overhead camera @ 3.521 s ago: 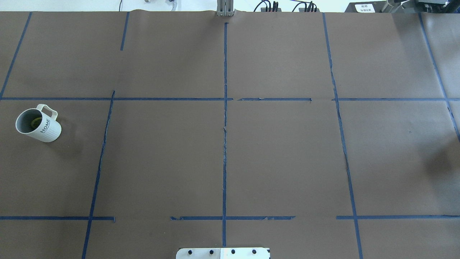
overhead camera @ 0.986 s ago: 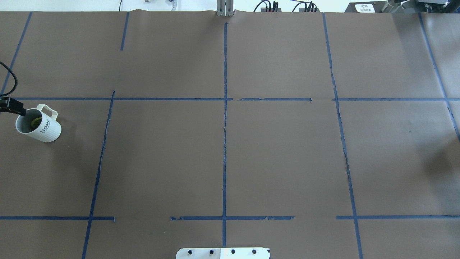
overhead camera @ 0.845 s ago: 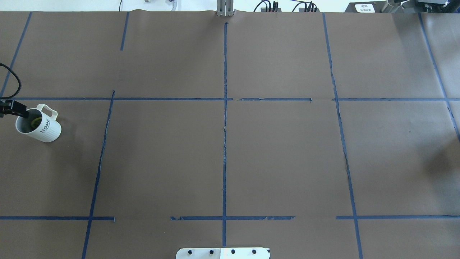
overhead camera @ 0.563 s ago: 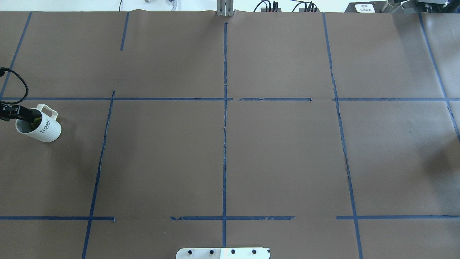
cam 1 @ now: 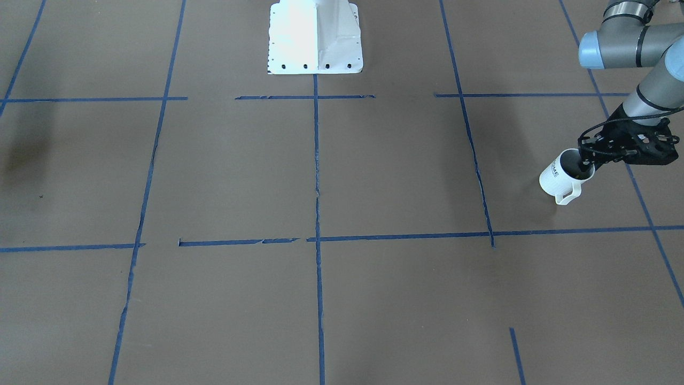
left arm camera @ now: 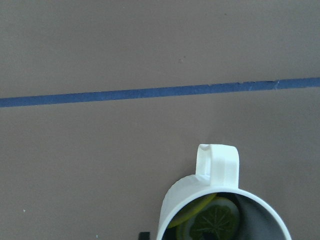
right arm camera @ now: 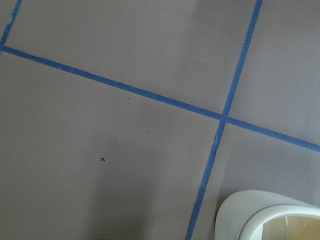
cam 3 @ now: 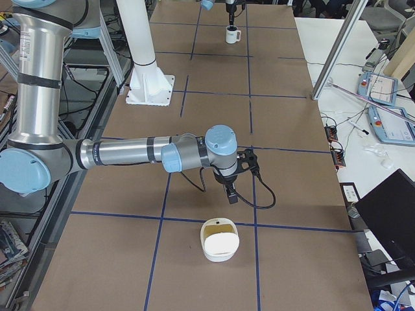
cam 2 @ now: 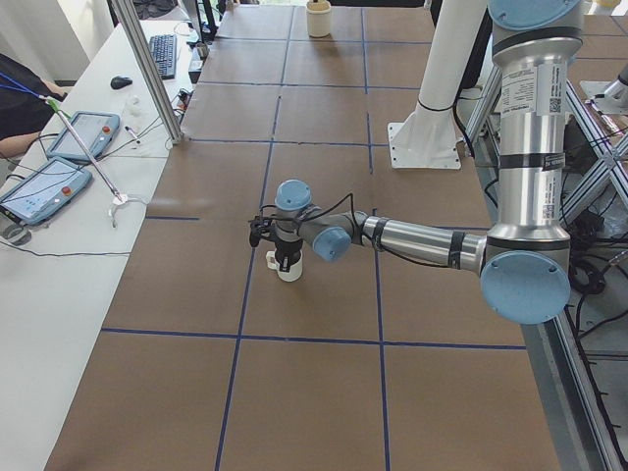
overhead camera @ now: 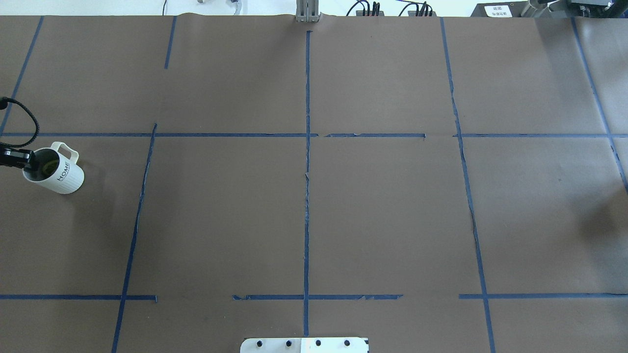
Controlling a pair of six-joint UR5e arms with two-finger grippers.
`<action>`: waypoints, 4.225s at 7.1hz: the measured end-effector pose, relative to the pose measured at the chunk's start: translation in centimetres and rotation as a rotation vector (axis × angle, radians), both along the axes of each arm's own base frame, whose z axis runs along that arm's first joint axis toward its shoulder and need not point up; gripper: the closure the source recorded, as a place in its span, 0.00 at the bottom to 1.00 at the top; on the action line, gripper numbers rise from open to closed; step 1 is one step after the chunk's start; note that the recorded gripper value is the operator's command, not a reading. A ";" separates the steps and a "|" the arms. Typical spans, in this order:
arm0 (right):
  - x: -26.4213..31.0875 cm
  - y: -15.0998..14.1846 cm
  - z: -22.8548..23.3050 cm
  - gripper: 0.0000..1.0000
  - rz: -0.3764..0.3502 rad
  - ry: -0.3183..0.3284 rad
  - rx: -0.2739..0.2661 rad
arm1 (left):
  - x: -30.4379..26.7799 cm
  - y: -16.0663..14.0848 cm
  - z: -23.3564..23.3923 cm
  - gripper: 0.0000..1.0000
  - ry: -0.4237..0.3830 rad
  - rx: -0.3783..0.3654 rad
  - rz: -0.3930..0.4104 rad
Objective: Left arm hands cup to right arm to dump lemon
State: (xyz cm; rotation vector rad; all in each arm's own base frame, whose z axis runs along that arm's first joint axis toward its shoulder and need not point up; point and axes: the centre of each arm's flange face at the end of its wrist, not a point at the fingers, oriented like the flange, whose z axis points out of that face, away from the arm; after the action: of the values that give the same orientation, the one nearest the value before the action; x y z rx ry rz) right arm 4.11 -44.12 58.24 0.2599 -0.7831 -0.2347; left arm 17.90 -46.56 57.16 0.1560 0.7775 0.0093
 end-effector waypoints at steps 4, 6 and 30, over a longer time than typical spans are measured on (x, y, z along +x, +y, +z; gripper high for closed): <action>0.0 -0.5 -1.5 0.01 0.002 -0.007 0.098 | -2.2 -0.6 -4.1 1.00 0.028 -0.009 -0.042; -1.1 -1.3 -4.2 0.01 -0.021 -0.024 0.297 | -2.3 -3.1 -10.7 1.00 0.058 -0.075 -0.143; -54.1 12.5 -43.8 0.01 0.280 -0.360 1.101 | 18.1 5.3 -47.6 1.00 0.442 -0.688 -0.374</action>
State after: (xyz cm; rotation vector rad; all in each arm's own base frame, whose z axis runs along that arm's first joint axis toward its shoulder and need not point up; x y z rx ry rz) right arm -49.98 -31.62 14.39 1.4729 -0.8970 -0.3418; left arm 36.02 -41.25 9.59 -0.3656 1.1379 -0.6598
